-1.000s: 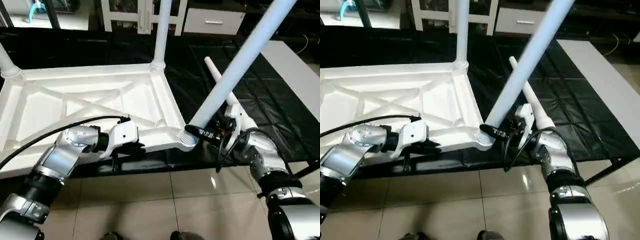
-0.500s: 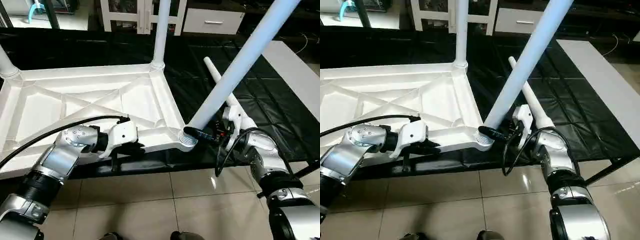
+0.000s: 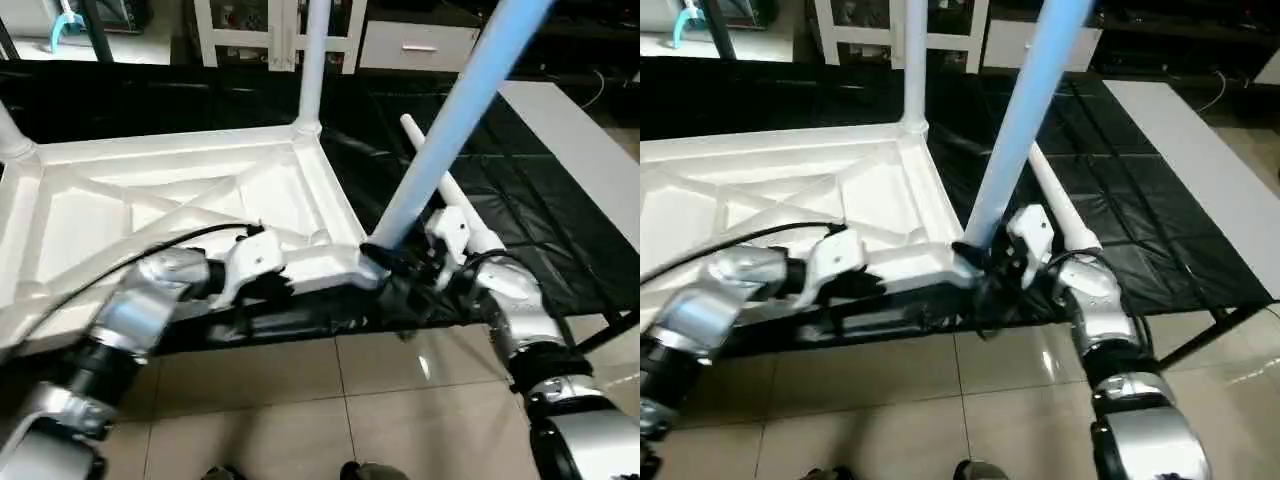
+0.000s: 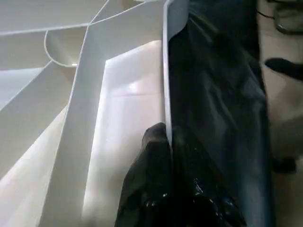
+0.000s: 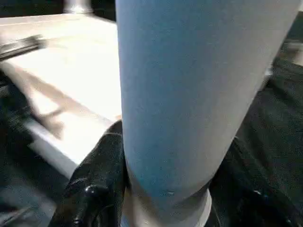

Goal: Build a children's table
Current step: Insert table leg to table base

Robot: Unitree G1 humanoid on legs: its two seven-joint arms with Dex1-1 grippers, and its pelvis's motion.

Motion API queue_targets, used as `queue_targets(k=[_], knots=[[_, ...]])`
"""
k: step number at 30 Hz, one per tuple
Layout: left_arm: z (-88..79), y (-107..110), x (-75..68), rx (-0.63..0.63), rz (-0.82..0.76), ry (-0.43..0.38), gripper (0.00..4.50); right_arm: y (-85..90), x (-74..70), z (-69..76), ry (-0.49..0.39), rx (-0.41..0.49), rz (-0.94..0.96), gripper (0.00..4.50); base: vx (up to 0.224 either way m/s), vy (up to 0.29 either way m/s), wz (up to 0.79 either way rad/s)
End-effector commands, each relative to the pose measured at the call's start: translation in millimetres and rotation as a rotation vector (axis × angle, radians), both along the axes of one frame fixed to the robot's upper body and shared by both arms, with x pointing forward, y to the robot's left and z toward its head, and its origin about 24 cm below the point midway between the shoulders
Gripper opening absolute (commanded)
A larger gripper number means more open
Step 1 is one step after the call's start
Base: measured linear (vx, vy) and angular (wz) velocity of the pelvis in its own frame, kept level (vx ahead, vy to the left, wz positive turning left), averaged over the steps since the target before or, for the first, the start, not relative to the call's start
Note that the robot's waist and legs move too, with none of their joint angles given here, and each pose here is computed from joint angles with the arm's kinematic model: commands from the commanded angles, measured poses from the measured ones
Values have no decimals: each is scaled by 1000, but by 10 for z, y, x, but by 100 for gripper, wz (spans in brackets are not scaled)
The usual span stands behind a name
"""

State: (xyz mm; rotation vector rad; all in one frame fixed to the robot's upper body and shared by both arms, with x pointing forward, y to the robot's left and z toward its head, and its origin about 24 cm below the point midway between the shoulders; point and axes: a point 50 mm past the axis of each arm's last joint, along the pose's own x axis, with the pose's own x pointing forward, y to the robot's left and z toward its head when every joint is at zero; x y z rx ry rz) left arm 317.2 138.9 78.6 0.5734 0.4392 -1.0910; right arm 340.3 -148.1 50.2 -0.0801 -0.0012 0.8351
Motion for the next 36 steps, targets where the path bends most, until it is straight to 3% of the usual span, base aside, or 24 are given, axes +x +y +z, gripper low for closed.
queue_targets(k=[1, 5, 10, 16, 26, 36], knots=[[-58, -192, -36, -2, 22, 31, 0, -198, -439, -920, 479, -138, -181, 189, 0, 0, 0], [-43, -381, -1, -31, 145, 29, 0, -111, -445, -1031, 563, -88, -348, 189, 0, 0, 0], [12, -585, 98, -13, 309, -34, 0, -49, -379, -1076, 622, -69, -650, 189, 0, 0, 0], [39, -703, 117, -22, 388, -43, 0, 54, -316, -1040, 615, -68, -816, 189, 0, 0, 0], [-41, -489, 66, 19, 359, -28, 0, 162, -177, -859, 514, -68, -646, 189, 0, 0, 0], [-68, -331, 20, 41, 297, -8, 0, 100, -64, -659, 396, -106, -450, 189, 0, 0, 0]])
